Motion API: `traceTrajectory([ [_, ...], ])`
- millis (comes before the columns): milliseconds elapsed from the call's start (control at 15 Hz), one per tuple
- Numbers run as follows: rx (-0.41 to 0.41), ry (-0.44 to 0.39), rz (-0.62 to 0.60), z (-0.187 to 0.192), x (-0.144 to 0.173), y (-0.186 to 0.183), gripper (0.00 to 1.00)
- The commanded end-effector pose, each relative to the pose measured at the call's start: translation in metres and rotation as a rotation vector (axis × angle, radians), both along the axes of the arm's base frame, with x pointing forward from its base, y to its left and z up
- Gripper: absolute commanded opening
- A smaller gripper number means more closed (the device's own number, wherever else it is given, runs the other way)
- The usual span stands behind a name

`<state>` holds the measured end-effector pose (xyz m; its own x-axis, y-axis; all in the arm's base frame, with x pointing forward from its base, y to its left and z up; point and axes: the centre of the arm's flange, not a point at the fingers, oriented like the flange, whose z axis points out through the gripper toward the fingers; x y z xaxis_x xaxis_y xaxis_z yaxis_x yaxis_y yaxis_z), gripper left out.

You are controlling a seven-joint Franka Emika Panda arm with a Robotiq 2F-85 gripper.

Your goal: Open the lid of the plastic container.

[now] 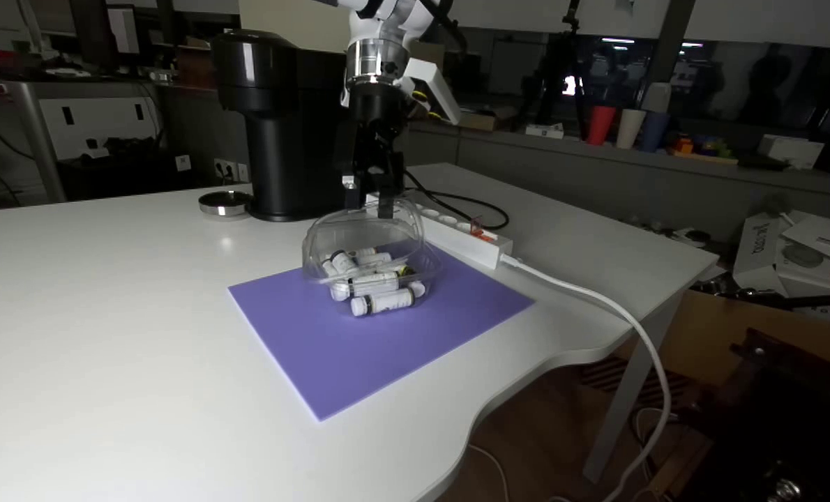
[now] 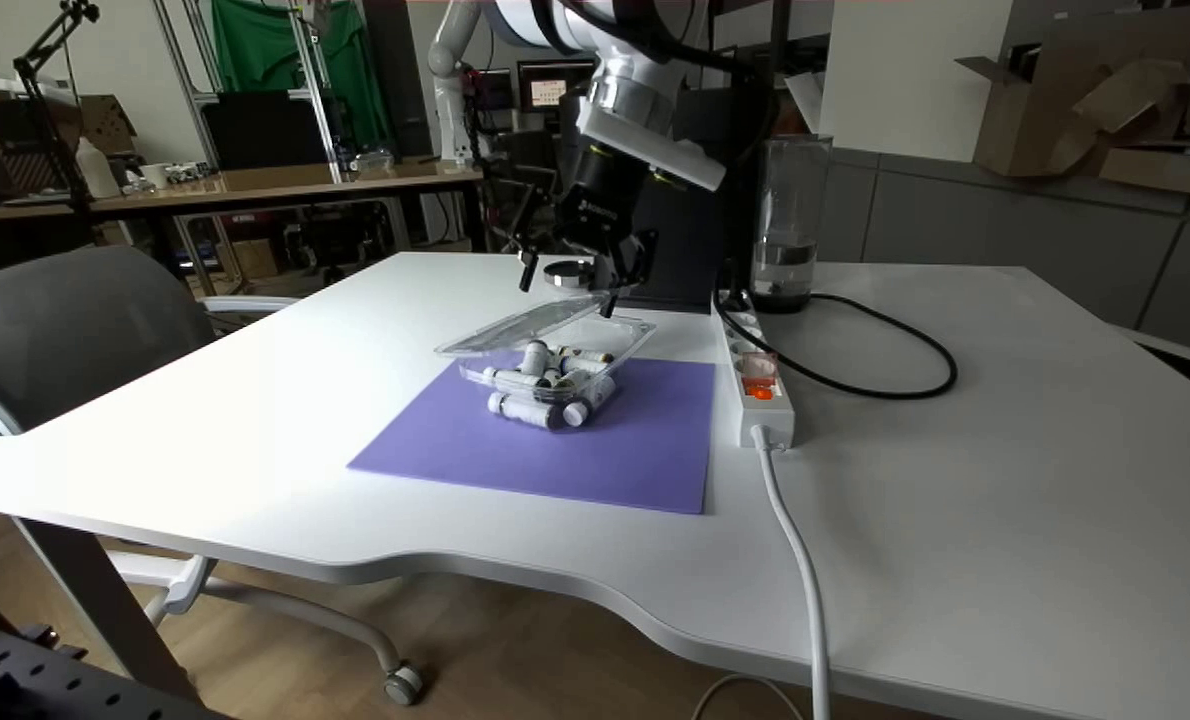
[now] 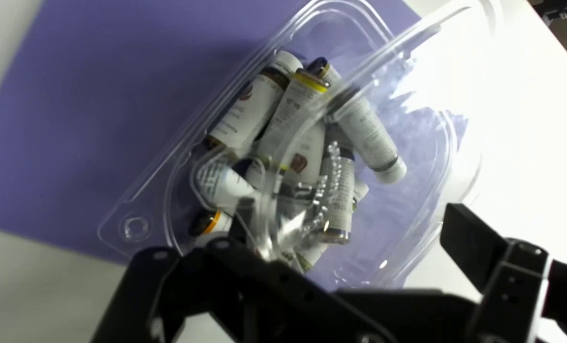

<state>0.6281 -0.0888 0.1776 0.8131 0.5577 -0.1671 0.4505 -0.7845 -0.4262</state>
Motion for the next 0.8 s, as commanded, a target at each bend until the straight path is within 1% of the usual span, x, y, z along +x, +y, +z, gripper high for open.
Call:
traceTrajectory([
  [0, 0.025, -0.011, 0.008, 0.024, 0.001, 0.005, 1.00],
  [267, 0.016, -0.051, 0.048, 0.047, 0.002, 0.027, 1.00],
  [467, 0.019, -0.072, 0.086, 0.064, 0.005, 0.051, 1.00],
  [733, 0.027, -0.099, 0.150, 0.077, 0.006, 0.089, 1.00],
])
